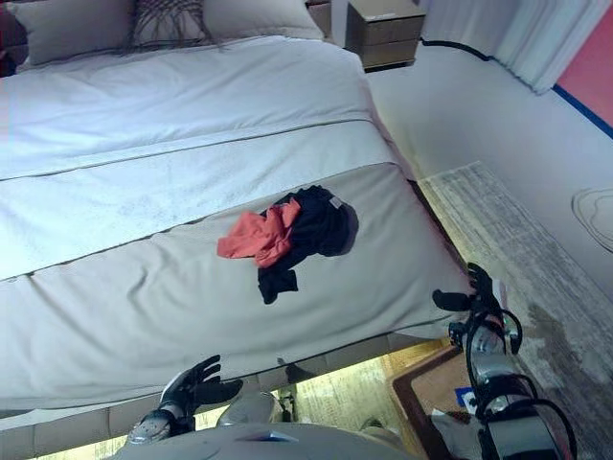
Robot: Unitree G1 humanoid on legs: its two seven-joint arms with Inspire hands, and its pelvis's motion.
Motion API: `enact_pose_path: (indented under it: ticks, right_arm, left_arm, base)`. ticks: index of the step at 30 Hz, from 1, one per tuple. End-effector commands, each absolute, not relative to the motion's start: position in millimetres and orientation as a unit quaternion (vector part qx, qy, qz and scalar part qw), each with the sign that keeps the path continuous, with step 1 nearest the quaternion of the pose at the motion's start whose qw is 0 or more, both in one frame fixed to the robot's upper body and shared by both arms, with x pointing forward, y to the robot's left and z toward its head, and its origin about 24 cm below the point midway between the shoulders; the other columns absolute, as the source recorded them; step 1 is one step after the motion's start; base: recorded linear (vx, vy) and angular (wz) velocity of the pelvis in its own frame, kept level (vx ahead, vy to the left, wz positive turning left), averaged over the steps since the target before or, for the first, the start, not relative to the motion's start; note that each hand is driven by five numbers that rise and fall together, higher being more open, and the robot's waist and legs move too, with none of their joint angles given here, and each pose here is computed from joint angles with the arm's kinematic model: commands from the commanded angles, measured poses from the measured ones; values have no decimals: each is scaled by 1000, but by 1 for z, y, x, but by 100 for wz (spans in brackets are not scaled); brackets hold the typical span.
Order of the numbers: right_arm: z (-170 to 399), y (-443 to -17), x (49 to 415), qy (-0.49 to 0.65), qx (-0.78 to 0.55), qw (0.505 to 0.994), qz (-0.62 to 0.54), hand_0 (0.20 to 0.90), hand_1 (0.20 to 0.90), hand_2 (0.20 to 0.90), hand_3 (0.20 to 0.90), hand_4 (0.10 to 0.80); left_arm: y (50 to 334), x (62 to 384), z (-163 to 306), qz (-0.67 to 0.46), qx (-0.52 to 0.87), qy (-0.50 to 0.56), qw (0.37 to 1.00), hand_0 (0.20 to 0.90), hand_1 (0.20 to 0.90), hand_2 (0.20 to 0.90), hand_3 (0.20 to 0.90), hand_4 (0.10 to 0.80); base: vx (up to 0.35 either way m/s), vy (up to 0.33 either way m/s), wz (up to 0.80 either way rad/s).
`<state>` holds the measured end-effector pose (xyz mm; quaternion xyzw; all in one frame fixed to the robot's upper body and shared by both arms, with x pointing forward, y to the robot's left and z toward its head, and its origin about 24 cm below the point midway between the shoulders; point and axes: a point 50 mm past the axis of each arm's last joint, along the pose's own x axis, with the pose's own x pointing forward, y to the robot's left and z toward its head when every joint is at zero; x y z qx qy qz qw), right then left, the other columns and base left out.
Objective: Pick up the clothes from the bed and place them into the basket
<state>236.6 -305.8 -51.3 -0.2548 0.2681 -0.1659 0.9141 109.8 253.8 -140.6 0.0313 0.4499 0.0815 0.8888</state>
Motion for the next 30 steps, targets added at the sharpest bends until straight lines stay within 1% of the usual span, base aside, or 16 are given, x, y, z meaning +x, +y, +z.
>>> enact_pose_path:
  ticks: [1, 4, 8, 10, 12, 13, 14, 16, 19, 20, 21, 24, 27, 30]
  right_arm:
    - [-9, -333, 256, 196, -334, 904, -182, 900, 900, 900, 900, 800]
    - [-15, -335, 250, 207, -350, 895, -183, 900, 900, 900, 900, 800]
    - [-11, -334, 256, 197, -420, 874, -146, 900, 900, 900, 900, 800]
    - [-12, -336, 254, 197, -452, 859, -136, 900, 900, 900, 900, 800]
    - [-7, -335, 259, 179, -501, 840, -107, 900, 900, 900, 900, 800]
    - [-6, -335, 260, 176, -505, 838, -105, 900, 900, 900, 900, 800]
    - [1, -334, 265, 159, -523, 832, -93, 900, 900, 900, 900, 800]
    - [10, -329, 273, 132, -549, 821, -81, 900, 900, 900, 900, 800]
    - [30, -319, 292, 81, -573, 811, -80, 900, 900, 900, 900, 800]
    - [40, -315, 302, 63, -572, 813, -84, 900, 900, 900, 900, 800]
    - [40, -315, 302, 62, -572, 813, -84, 900, 900, 900, 900, 800]
    - [70, -308, 322, 7, -573, 814, -98, 900, 900, 900, 900, 800]
    - [90, -307, 332, -25, -571, 813, -110, 900, 900, 900, 900, 800]
    - [118, -309, 341, -61, -572, 808, -122, 900, 900, 900, 900, 800]
  left_arm:
    - [272, 121, -129, 89, 50, 425, 900, 900, 900, 900, 900, 800]
    - [274, 126, -127, 96, 53, 420, 901, 900, 900, 900, 900, 800]
    - [285, 139, -118, 120, 59, 408, 903, 900, 900, 900, 900, 800]
    - [284, 138, -120, 128, 65, 414, 899, 900, 900, 900, 900, 800]
    - [284, 129, -123, 121, 72, 423, 895, 900, 900, 900, 900, 800]
    - [284, 128, -123, 119, 73, 424, 895, 900, 900, 900, 900, 800]
    - [283, 119, -126, 110, 81, 432, 891, 900, 900, 900, 900, 800]
    - [285, 115, -126, 119, 80, 432, 891, 900, 900, 900, 900, 800]
    - [292, 130, -117, 121, 85, 408, 901, 900, 900, 900, 900, 800]
    - [295, 137, -113, 123, 89, 396, 906, 900, 900, 900, 900, 800]
    - [295, 137, -113, 124, 89, 395, 906, 900, 900, 900, 900, 800]
    - [301, 155, -101, 131, 100, 366, 916, 900, 900, 900, 900, 800]
    - [302, 160, -97, 129, 107, 355, 920, 900, 900, 900, 900, 800]
    - [304, 156, -97, 133, 110, 353, 920, 900, 900, 900, 900, 800]
  base:
    - [72, 24, 60]
    - [94, -101, 65]
    - [155, -263, 64]
    - [89, -166, 57]
    - [74, -138, 49]
    - [122, -129, 3]
    - [137, -112, -2]
    - [65, -121, 5]
    - [-84, -121, 1]
    - [-86, -99, 5]
    - [-113, -146, 8]
    - [-119, -193, 23]
    - [-50, -136, 21]
    - [3, -93, 18]
